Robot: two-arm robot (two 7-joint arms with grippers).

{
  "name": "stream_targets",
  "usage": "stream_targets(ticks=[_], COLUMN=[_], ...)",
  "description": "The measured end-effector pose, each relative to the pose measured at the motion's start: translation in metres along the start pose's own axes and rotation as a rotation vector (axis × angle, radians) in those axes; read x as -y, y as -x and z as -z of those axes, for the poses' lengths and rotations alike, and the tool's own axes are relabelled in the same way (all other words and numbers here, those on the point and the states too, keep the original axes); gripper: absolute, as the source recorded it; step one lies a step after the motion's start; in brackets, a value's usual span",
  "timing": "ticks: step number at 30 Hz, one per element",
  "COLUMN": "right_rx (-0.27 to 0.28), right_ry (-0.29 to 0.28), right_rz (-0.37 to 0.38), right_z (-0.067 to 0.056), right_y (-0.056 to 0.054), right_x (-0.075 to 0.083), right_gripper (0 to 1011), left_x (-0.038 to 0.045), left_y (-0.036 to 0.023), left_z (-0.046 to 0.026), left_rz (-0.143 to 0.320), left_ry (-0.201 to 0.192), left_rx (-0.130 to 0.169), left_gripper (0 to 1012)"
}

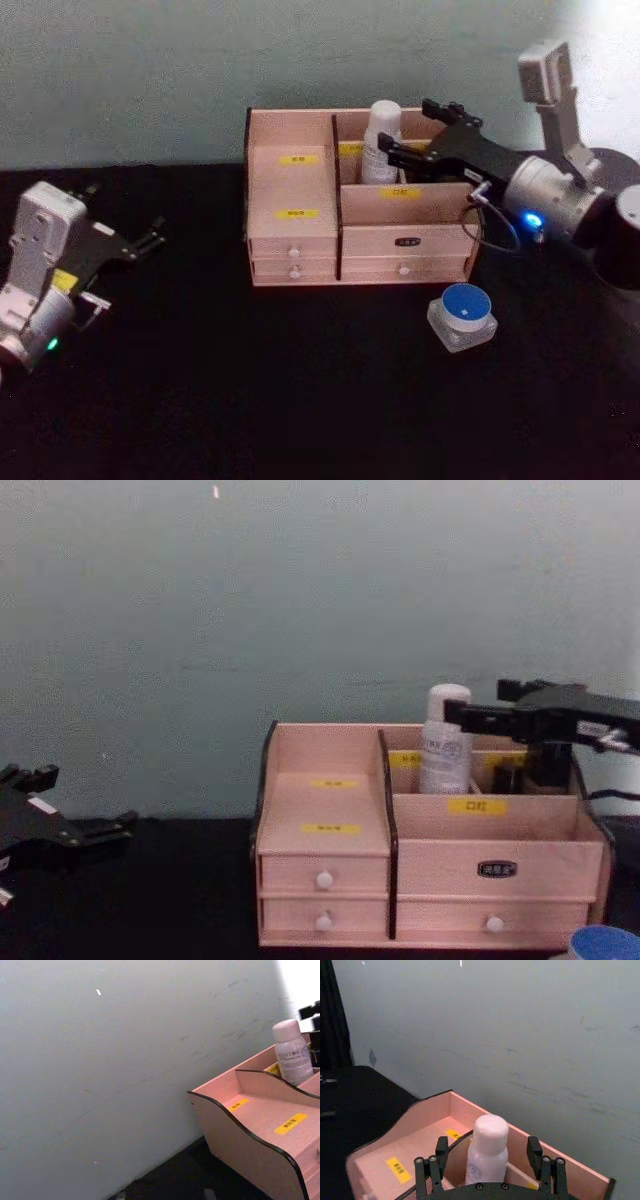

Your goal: Pick up the facial cleanser and watermelon frost from the table and place them into the tiered storage box.

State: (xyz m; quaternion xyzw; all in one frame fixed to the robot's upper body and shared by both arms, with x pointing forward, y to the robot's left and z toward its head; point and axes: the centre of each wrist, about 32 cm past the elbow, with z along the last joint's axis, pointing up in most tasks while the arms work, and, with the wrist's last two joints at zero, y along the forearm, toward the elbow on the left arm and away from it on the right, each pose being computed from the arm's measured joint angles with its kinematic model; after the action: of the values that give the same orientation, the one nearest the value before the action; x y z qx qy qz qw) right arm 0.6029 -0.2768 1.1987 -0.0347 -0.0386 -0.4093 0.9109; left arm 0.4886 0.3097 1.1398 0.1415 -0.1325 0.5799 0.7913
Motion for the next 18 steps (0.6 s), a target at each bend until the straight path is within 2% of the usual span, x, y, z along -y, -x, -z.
stream_targets(ticks=[9,15,18], right_rx=[-0.022,-0.065,-0.078], right_ry=[0.016,0.073,0.103], right_rz=[-0.025,-0.036,-0.037], right_z=[-0.013,-0.021,-0.022], right_y=[0.016,0.027,0.032], right_x=[0.048,0.084,0.097], right_gripper=[1000,1000,1000], left_x=[0.0000,0.0000,0.0000], left_y=[0.0000,0.0000,0.0000], left_z=[0.0000,0.0000,0.0000], left_rz=[0.000,0.000,0.000], left_ry=[0.000,0.000,0.000], left_rx=[0.000,0.000,0.000], left_gripper=[1001,1001,1001])
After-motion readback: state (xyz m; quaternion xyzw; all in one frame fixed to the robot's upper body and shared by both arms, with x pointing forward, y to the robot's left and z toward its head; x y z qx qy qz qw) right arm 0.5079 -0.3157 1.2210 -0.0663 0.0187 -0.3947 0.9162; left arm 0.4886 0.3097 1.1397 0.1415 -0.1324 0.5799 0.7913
